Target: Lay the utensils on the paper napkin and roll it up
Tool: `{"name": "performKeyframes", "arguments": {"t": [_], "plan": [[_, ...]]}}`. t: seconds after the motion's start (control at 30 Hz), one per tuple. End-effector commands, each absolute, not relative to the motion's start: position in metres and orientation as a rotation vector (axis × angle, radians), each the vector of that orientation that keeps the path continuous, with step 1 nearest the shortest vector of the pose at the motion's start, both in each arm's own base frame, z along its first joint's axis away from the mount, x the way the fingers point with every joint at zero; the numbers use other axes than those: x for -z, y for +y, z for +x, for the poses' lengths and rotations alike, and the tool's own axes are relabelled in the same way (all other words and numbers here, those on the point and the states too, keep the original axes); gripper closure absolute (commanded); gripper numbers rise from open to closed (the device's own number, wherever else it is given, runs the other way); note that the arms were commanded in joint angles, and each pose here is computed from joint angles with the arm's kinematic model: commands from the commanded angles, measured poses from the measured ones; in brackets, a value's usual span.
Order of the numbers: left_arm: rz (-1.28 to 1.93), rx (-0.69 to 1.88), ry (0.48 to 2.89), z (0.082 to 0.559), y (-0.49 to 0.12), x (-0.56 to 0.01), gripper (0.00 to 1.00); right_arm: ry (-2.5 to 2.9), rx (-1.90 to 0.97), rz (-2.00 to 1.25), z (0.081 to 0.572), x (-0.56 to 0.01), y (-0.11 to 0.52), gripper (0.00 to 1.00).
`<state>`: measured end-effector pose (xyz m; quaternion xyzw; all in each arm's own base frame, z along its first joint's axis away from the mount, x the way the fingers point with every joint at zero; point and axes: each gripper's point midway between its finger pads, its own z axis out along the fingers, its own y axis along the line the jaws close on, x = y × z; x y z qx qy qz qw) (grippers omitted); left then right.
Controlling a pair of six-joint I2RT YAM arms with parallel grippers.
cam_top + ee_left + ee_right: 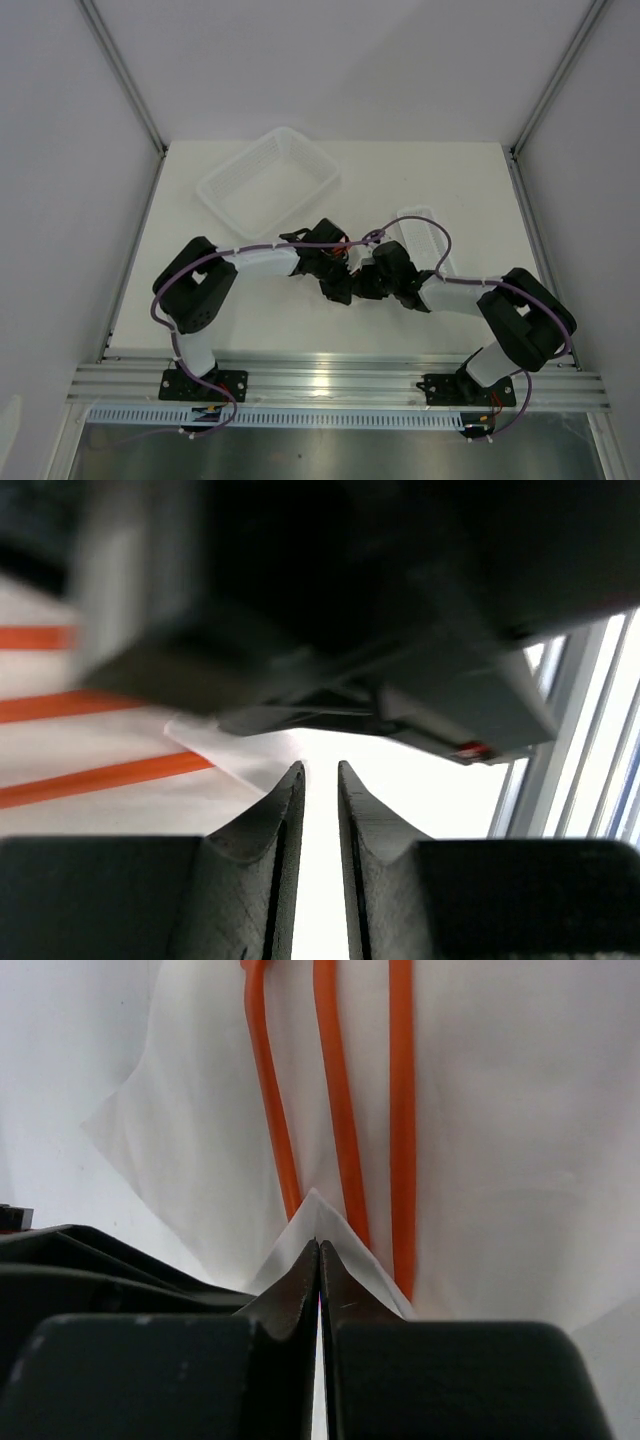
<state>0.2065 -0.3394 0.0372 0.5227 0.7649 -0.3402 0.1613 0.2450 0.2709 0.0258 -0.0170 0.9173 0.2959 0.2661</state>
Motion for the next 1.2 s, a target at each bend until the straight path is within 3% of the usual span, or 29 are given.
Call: {"name": "performKeyframes", "arguments": {"t": [0.0, 0.37, 1.0, 1.17], "plan": [[1.416, 0.931, 2.216, 0.219, -0.343, -0.036, 0.77, 2.428, -0.836, -0.007, 0.250, -0.038, 0.272, 1.00], [1.405, 0.709, 2.232, 0.236, -0.334, -0.020, 0.76, 2.387, -0.828, 0.040, 0.254, -0.056, 0.266, 1.00], [1.421, 0.687, 2.285, 0.230, -0.330, -0.004, 0.76, 2.333, -0.596, 0.191, 0.267, -0.087, 0.209, 1.00], [1.429, 0.673, 2.275, 0.232, -0.329, -0.004, 0.76, 2.291, -0.588, 0.280, 0.268, -0.096, 0.195, 0.95]]}}
